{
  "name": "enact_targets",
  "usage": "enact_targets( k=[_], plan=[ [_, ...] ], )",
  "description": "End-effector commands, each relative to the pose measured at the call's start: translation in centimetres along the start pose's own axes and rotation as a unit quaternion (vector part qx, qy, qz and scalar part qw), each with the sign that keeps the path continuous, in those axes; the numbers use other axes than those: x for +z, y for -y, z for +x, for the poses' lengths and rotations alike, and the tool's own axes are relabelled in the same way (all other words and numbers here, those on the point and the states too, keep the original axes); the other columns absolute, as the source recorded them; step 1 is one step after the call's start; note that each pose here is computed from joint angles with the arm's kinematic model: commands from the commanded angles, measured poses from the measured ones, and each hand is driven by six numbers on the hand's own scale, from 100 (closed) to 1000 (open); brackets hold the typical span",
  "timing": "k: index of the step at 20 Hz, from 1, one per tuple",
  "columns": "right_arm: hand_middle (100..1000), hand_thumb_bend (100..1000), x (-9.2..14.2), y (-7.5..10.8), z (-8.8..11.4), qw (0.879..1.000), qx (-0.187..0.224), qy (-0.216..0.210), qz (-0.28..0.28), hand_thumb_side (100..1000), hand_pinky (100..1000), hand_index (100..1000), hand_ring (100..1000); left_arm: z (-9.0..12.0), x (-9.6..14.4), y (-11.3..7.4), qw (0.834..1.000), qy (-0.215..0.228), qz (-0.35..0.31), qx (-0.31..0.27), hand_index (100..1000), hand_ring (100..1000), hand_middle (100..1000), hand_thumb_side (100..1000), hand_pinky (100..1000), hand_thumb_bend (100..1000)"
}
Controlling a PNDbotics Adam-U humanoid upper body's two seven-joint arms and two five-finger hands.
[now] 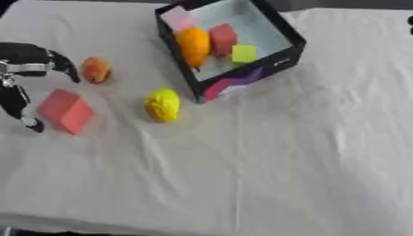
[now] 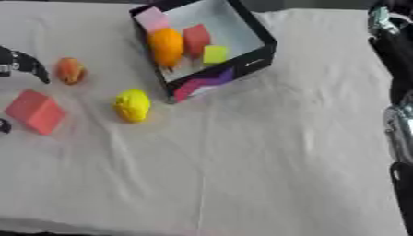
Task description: Pick up objects on the table and place them in the box.
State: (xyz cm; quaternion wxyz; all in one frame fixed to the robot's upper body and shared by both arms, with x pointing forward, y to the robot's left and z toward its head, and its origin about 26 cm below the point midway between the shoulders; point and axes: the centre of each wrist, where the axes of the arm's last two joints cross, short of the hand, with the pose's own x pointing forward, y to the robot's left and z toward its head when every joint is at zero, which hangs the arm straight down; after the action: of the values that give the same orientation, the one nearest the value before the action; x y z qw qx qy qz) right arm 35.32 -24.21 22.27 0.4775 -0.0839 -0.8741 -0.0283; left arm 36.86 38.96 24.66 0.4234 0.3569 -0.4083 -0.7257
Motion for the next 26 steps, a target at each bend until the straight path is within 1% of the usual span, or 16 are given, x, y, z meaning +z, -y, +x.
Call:
enact_targets(
  k=[1,7,9,10,11,12,14,15,16,17,18,19,21,23,25,26],
  plan=[
    [664,134,-0.3,-0.1,0.7,1.0,-0.002,0.012,0.006,339,785,796,694,-0.6,0.4,-0.8,1.0,-0.012,0.012,-0.009,850,928,835,100,917,774],
    [665,100,-0.3,-0.1,0.6,1.0,-0.003,0.012,0.008,360,785,796,695,-0.6,-0.3,-0.3,1.0,-0.005,0.005,-0.001,827,917,802,100,896,757],
    [665,100,-0.3,-0.2,0.6,1.0,-0.003,0.011,0.009,364,785,797,695,-0.5,-0.6,-0.2,1.0,0.0,0.007,0.004,807,897,766,100,851,745],
    [665,100,-0.3,-0.2,0.6,1.0,-0.003,0.011,0.009,363,785,797,695,-0.5,-0.7,-0.1,1.0,0.002,0.008,0.006,806,893,759,100,847,736],
    [665,100,-0.3,-0.2,0.6,1.0,-0.003,0.011,0.008,364,785,797,696,-0.4,-0.7,-0.1,1.0,0.004,0.01,0.008,798,875,726,100,834,726],
    [666,100,-0.3,-0.2,0.6,1.0,-0.003,0.011,0.008,364,785,797,696,-0.3,-0.7,-0.2,1.0,0.007,0.013,0.01,795,866,714,100,828,722],
    [665,100,-0.3,-0.2,0.6,1.0,-0.003,0.011,0.008,367,785,797,696,-0.1,-0.7,-0.3,1.0,0.009,0.017,0.012,744,814,654,100,784,708],
    [665,100,-0.3,-0.2,0.6,1.0,-0.003,0.01,0.009,368,785,797,695,0.0,-0.7,-0.3,1.0,0.01,0.019,0.014,709,763,617,100,754,697],
    [665,100,-0.3,-0.2,0.6,1.0,-0.003,0.01,0.009,368,785,797,695,0.0,-0.6,-0.4,1.0,0.009,0.021,0.016,704,756,612,100,749,695],
    [665,100,-0.3,-0.2,0.6,1.0,-0.003,0.01,0.009,370,785,797,695,0.0,-0.6,-0.5,1.0,0.009,0.023,0.018,665,682,574,100,710,679],
    [665,100,-0.4,-0.2,0.6,1.0,-0.003,0.01,0.009,370,785,797,695,0.1,-0.5,-0.6,0.999,0.009,0.027,0.019,658,666,567,100,703,675],
    [665,100,-0.4,-0.1,0.6,1.0,-0.003,0.01,0.009,372,785,797,695,0.1,-0.5,-0.7,0.999,0.008,0.031,0.018,599,591,515,100,650,646],
    [665,100,-0.4,-0.1,0.7,1.0,-0.002,0.011,0.009,372,785,797,695,0.3,-0.3,-0.9,0.999,0.009,0.039,0.016,572,565,493,100,614,627],
    [666,100,-0.4,-0.1,0.7,1.0,-0.002,0.012,0.009,371,785,797,695,0.8,0.1,-1.6,0.998,0.013,0.053,0.011,571,561,490,100,598,614],
    [667,100,-0.5,0.0,0.9,1.0,-0.003,0.015,0.008,370,785,797,696,1.8,0.9,-3.2,0.996,0.027,0.084,0.004,559,546,479,100,561,596],
    [667,100,-0.5,0.0,0.9,1.0,-0.003,0.017,0.006,369,786,798,697,2.5,1.5,-4.4,0.994,0.035,0.105,0.0,559,545,479,100,559,592]
  ],
)
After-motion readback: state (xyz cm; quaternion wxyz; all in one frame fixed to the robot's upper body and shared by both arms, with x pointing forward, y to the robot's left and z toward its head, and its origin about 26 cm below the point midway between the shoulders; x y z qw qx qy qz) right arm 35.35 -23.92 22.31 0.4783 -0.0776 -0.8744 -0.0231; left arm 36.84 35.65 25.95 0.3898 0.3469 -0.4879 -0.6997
